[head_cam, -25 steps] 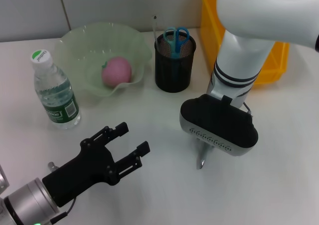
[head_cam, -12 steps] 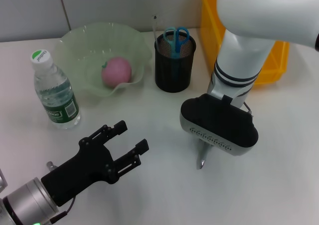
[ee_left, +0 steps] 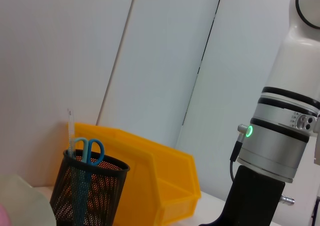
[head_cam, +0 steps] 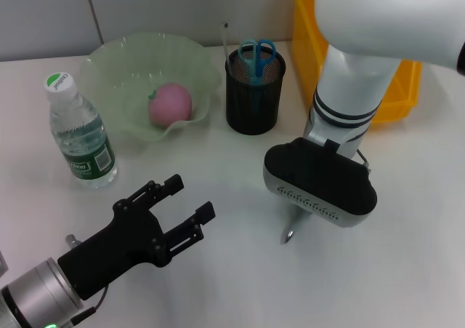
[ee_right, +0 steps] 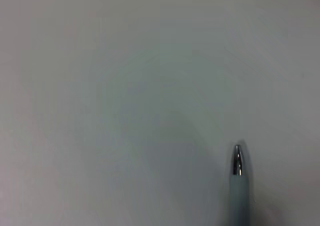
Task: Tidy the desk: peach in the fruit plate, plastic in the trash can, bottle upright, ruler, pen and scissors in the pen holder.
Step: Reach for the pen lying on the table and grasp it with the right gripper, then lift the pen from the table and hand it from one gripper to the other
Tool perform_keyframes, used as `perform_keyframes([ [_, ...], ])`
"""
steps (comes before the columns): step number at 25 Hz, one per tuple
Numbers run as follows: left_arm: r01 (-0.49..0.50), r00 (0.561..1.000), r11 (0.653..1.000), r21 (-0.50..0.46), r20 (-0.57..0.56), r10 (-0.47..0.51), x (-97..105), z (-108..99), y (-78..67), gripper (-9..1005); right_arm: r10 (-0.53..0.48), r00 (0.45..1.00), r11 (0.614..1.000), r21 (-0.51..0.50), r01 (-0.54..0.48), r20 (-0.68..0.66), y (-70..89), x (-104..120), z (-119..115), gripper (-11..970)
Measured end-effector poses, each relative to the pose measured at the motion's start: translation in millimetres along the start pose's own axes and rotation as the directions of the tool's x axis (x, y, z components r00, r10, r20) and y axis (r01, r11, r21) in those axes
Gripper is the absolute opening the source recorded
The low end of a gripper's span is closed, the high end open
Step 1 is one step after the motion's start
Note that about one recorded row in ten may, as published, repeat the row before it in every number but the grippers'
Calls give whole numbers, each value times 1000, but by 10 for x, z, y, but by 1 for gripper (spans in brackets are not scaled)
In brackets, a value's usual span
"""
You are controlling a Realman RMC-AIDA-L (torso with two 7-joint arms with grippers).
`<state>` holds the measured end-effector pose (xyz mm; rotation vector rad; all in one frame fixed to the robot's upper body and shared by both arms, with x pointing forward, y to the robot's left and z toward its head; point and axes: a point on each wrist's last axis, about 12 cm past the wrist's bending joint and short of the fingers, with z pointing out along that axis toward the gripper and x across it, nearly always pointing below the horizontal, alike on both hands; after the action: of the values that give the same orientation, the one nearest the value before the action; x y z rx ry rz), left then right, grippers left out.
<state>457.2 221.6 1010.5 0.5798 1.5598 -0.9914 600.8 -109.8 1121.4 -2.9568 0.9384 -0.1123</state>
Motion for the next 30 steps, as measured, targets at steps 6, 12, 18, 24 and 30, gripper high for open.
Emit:
perform_keyframes([
  [6, -2, 1000, 1000, 0, 3, 2, -3, 0, 0, 754, -1, 1000, 1000, -1, 1, 2, 0, -5, 8, 163],
  [12, -2, 1000, 1000, 2, 6, 2, -7, 1, -3, 754, -18, 1000, 1000, 6, 18, 19, 1, -4, -3, 134],
  [18, 2, 1000, 1000, 9, 25, -3, -16, 20, -33, 755, 31, 997, 996, 84, -37, 65, -46, 57, -188, 120],
  [24, 5, 999, 1000, 11, 45, -5, -29, 17, -56, 755, 118, 980, 977, 161, -143, 160, 9, 162, -465, 121],
  [30, 1, 997, 1000, 28, 79, -4, -71, 13, -75, 755, 220, 926, 929, 223, -295, 308, 200, 249, -620, 120],
])
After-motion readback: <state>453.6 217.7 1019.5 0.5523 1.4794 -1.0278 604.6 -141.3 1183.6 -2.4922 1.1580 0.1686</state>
